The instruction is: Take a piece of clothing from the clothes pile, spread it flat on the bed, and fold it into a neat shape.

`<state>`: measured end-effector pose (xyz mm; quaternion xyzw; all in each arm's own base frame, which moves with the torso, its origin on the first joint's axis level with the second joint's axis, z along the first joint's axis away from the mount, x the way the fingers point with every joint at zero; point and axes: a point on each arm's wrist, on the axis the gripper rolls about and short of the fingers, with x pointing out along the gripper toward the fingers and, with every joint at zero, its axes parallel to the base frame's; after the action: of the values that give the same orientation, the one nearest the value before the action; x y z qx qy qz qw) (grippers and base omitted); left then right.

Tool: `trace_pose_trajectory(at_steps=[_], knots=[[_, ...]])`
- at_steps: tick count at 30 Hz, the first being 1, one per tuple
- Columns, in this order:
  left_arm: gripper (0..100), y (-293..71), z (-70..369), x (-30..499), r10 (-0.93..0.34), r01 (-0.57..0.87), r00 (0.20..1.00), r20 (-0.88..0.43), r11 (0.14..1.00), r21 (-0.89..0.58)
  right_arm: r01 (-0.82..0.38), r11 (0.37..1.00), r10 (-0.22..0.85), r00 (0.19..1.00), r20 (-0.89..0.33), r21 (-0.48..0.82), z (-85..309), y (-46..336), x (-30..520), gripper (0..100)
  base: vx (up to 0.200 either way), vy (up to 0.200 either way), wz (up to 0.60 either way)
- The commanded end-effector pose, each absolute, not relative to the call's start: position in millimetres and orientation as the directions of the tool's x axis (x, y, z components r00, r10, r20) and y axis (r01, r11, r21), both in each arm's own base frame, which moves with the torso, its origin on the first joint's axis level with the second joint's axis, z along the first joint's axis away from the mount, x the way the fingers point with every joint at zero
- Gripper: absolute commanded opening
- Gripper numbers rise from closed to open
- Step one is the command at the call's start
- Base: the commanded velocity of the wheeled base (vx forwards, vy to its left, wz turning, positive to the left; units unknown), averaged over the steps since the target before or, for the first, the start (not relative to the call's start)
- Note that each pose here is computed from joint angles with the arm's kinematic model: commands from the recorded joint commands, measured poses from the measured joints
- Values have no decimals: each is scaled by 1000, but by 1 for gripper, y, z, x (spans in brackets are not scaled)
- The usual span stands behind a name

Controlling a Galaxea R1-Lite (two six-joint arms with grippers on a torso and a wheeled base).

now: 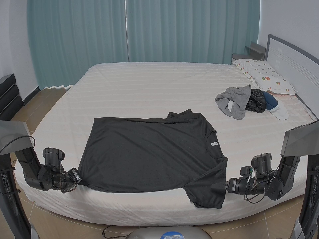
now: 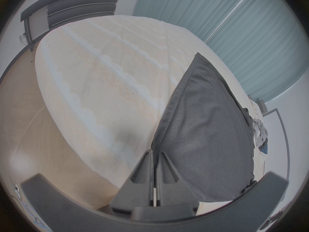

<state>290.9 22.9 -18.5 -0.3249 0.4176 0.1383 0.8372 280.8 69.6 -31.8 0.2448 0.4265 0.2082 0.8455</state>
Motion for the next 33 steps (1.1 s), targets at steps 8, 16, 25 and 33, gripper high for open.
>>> trace_pose_trajectory(at_steps=[8, 16, 25, 33], knots=[[0, 23, -18, 290, -39, -503, 613, -789, 750, -429, -125, 808, 535, 563, -629, 575, -33, 66, 278, 0, 0, 0, 0], [0, 23, -12, 290, -33, -498, 627, -779, 751, -433, -86, 814, 512, 574, -639, 575, -27, 53, 263, 0, 0, 0, 0], [0, 24, -2, 283, -26, -485, 642, -766, 761, -432, -65, 812, 503, 582, -639, 580, -17, 41, 235, 0, 0, 0, 0], [0, 25, 2, 275, -19, -454, 636, -771, 799, -394, -72, 819, 502, 571, -649, 569, -16, 38, 213, 0, 0, 0, 0]])
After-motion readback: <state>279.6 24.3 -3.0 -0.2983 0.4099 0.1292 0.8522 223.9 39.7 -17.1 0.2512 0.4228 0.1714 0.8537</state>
